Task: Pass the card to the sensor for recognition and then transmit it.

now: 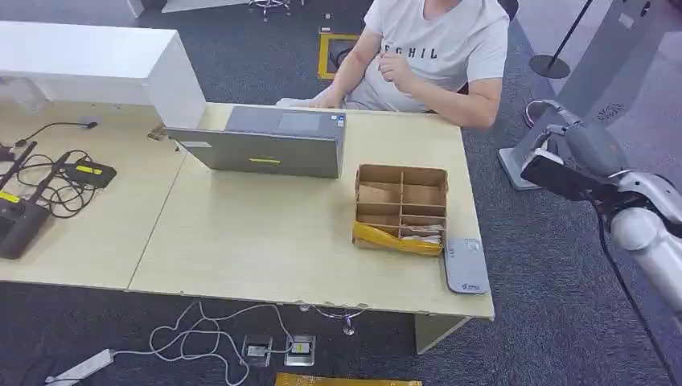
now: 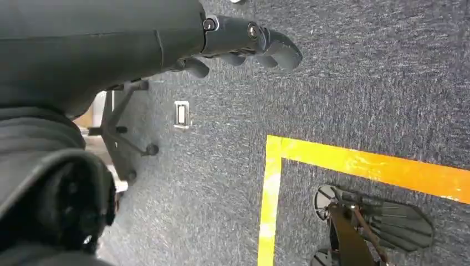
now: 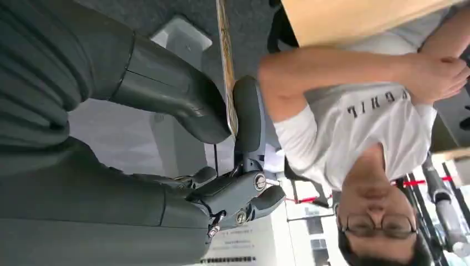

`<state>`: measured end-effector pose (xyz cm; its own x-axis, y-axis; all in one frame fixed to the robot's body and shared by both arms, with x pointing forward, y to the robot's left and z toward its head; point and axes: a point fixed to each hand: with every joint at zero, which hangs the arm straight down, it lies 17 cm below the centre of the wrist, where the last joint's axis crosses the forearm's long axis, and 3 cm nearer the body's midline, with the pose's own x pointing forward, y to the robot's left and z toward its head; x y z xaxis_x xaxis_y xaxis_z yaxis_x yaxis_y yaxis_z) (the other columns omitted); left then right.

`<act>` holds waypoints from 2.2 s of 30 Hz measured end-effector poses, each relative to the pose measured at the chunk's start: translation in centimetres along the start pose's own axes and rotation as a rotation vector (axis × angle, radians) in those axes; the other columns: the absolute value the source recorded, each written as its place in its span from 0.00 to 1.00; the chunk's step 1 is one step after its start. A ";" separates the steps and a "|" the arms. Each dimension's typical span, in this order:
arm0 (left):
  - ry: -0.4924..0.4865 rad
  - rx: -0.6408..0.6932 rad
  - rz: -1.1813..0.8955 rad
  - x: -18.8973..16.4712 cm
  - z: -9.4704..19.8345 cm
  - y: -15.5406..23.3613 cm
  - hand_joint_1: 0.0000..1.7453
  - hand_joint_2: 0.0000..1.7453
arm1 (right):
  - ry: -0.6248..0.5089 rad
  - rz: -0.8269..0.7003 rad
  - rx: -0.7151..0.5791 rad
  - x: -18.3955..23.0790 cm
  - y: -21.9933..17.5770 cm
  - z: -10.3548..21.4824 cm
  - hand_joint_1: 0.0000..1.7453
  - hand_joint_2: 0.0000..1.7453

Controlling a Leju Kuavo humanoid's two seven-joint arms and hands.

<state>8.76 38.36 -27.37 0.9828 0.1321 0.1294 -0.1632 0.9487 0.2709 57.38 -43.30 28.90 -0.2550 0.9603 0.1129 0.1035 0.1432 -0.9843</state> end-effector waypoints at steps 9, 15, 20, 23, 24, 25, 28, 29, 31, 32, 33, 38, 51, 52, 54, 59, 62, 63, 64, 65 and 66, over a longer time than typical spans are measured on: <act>-0.004 0.000 -0.021 0.0 0.0 0.1 0.00 0.00 | -0.001 -0.030 0.064 0.9 4.5 2.0 1.00 1.00; -0.010 -0.004 -0.047 0.0 0.0 0.0 0.00 0.00 | -0.005 -0.060 0.087 1.6 6.6 3.4 1.00 1.00; -0.015 -0.006 -0.059 0.1 0.0 -0.1 0.00 0.00 | -0.020 -0.072 0.118 2.5 8.4 4.5 1.00 1.00; -0.016 -0.004 -0.070 0.0 0.0 0.0 0.00 0.00 | -0.033 -0.074 0.128 3.2 9.1 4.8 1.00 1.00; -0.017 -0.004 -0.074 0.1 0.0 0.0 0.00 0.00 | -0.039 -0.073 0.132 3.5 9.3 4.9 1.00 1.00; -0.018 -0.003 -0.075 0.1 0.0 0.0 0.00 0.00 | -0.046 -0.068 0.136 3.7 9.6 4.9 1.00 1.00; -0.019 -0.003 -0.079 0.1 0.0 -0.1 0.00 0.00 | -0.064 -0.068 0.153 4.5 10.6 5.1 1.00 1.00; -0.019 -0.003 -0.080 0.1 0.0 -0.1 0.00 0.00 | -0.070 -0.072 0.160 4.8 11.0 5.2 1.00 1.00; -0.018 -0.004 -0.081 0.1 0.0 -0.1 0.00 0.00 | -0.083 -0.081 0.176 5.5 11.8 5.4 1.00 1.00; -0.018 -0.005 -0.081 0.1 0.0 -0.1 0.00 0.00 | -0.088 -0.084 0.185 5.7 12.2 5.5 1.00 1.00; -0.018 -0.006 -0.081 0.1 0.0 -0.2 0.00 0.00 | -0.095 -0.087 0.193 6.0 12.6 5.6 1.00 1.00; -0.019 -0.009 -0.092 0.1 0.1 -0.3 0.00 0.00 | -0.105 -0.113 0.232 7.3 14.8 6.4 1.00 1.00; -0.017 -0.007 -0.095 0.1 0.0 -0.3 0.00 0.00 | -0.075 -0.174 0.251 7.2 16.6 7.5 1.00 1.00; -0.017 -0.007 -0.094 0.1 0.0 -0.3 0.00 0.00 | -0.071 -0.176 0.254 7.1 16.8 7.6 1.00 1.00; -0.016 -0.006 -0.092 0.1 0.0 -0.3 0.00 0.00 | -0.064 -0.178 0.260 6.8 17.1 7.8 1.00 1.00; -0.017 -0.006 -0.092 0.1 0.0 -0.3 0.00 0.00 | -0.044 -0.186 0.272 6.1 17.9 8.4 1.00 1.00; -0.018 -0.007 -0.093 0.1 0.0 -0.3 0.00 0.00 | -0.032 -0.187 0.279 5.6 18.3 8.7 1.00 1.00; -0.018 -0.007 -0.095 0.1 0.0 -0.3 0.00 0.00 | -0.029 -0.188 0.280 5.5 18.4 8.8 1.00 1.00; -0.019 -0.007 -0.096 0.1 0.1 -0.3 0.00 0.00 | -0.025 -0.188 0.280 5.3 18.5 8.9 1.00 1.00; -0.020 -0.008 -0.097 0.1 0.1 -0.3 0.00 0.00 | -0.022 -0.189 0.279 5.2 18.5 8.9 1.00 1.00; -0.021 -0.008 -0.098 0.1 0.1 -0.3 0.00 0.00 | -0.019 -0.191 0.278 5.1 18.6 9.0 1.00 1.00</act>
<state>8.94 38.08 -27.39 0.9919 0.0330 0.1228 -0.0661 0.9589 0.2759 49.39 -37.89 10.00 -0.2631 0.9173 0.2989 -0.2132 0.2469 -0.9453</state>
